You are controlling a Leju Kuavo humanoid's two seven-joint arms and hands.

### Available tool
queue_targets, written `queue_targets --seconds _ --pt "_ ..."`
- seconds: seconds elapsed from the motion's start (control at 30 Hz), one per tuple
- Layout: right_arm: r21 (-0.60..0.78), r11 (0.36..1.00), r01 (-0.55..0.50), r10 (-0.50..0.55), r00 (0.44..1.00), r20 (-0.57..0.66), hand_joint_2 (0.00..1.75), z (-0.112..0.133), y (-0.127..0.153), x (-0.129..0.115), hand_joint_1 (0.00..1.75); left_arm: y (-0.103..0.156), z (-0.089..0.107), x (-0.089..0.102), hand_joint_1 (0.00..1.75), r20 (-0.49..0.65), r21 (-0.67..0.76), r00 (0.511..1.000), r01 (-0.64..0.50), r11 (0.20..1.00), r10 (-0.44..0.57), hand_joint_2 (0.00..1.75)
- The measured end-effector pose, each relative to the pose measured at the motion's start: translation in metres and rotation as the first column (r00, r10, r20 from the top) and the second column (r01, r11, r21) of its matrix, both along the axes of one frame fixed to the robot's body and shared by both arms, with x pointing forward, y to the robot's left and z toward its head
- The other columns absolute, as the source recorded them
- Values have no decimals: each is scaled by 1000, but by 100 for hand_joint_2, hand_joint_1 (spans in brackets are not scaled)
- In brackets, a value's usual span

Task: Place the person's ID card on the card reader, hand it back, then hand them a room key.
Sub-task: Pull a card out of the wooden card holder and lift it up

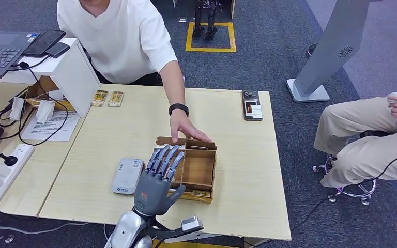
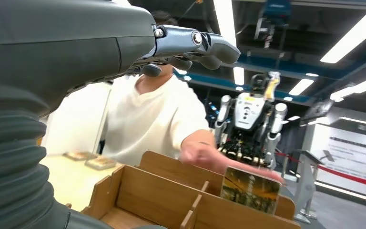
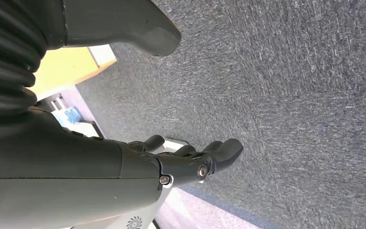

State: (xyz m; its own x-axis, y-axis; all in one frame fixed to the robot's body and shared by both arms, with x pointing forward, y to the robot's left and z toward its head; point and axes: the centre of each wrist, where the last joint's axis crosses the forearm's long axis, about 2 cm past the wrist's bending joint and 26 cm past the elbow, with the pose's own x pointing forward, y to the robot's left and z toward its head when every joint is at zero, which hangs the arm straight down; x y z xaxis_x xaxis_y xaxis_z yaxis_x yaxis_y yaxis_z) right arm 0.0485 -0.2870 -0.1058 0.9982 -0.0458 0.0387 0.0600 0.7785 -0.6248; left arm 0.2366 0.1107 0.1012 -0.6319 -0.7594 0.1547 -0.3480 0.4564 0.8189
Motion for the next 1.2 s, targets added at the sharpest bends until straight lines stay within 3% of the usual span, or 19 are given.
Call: queue_targets --seconds 0.43,1.2 --pt "0 1000 -2 2 1000 0 175 0 0 0 0 0 0 0 0 11 13 1000 19 1000 -19 175" --pt "6 1000 -16 16 1000 6 175 0 0 0 0 12 -6 -2 0 63 7 988 141 990 -141 175"
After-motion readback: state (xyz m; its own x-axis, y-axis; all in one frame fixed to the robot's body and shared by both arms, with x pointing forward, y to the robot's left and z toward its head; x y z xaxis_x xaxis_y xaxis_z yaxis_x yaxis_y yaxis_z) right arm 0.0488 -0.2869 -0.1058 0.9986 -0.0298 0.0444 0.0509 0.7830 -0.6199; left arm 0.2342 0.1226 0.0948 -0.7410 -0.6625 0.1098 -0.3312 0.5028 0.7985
